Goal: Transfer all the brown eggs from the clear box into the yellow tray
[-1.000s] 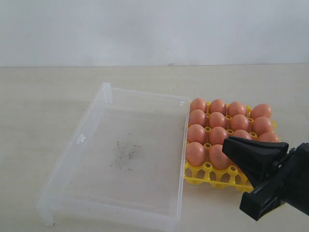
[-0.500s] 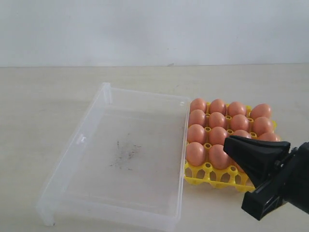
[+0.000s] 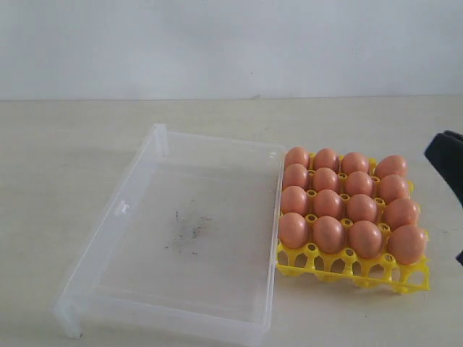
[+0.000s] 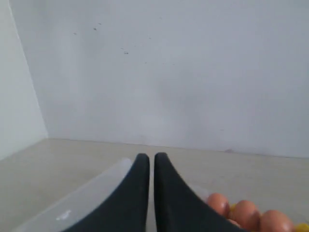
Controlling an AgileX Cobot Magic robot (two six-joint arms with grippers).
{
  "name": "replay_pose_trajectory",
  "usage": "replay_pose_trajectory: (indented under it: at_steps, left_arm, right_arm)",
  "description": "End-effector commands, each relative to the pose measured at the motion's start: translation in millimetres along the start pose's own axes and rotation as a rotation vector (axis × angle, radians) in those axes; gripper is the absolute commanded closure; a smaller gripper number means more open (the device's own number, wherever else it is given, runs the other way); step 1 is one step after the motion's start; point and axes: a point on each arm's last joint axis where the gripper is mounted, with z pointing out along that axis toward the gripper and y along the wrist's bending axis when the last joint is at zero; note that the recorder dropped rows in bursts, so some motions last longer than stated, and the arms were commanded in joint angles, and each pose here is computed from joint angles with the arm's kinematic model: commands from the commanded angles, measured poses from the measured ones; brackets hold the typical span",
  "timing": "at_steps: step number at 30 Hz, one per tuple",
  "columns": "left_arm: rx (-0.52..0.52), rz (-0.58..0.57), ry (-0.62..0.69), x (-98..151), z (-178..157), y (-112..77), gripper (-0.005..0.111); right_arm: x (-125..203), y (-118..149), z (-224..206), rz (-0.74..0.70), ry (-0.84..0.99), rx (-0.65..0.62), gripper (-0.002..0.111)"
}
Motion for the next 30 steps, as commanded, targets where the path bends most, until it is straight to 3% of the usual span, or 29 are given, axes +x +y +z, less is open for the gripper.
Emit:
replay_pose_trajectory:
  at_steps: [1, 4, 9, 19, 23, 28, 30]
  left_arm:
    - [0.002, -0.018, -0.001, 0.8, -0.1, 0.0, 0.103]
    - [0.002, -0.018, -0.001, 0.8, -0.1, 0.0, 0.103]
    - [0.002, -0.018, -0.001, 0.8, -0.1, 0.0, 0.103]
    - [0.002, -0.018, -0.001, 0.8, -0.1, 0.0, 0.103]
    - [0.002, -0.018, -0.001, 0.8, -0.1, 0.0, 0.103]
    - [0.002, -0.018, -0.001, 0.8, -0.1, 0.0, 0.103]
    - [0.002, -0.018, -0.001, 0.8, -0.1, 0.0, 0.103]
  right_arm:
    - [5.9, -16.8, -22.0, -0.15, 0.128, 0.208, 0.107]
    - [3.9, -22.6, -36.2, -0.243, 0.133, 0.311, 0.107]
    - [5.0, -23.0, -53.8, -0.271, -0.019, 0.388, 0.107]
    - [11.6, -23.7, -68.8, -0.084, -0.025, 0.453, 0.107]
    - [10.2, -23.0, -68.5, 0.06, -0.073, 0.441, 0.107]
    - [-3.9, -15.8, -67.5, 0.063, -0.231, 0.353, 0.107]
    - [-11.1, -11.6, -68.0, 0.127, -0.321, 0.293, 0.107]
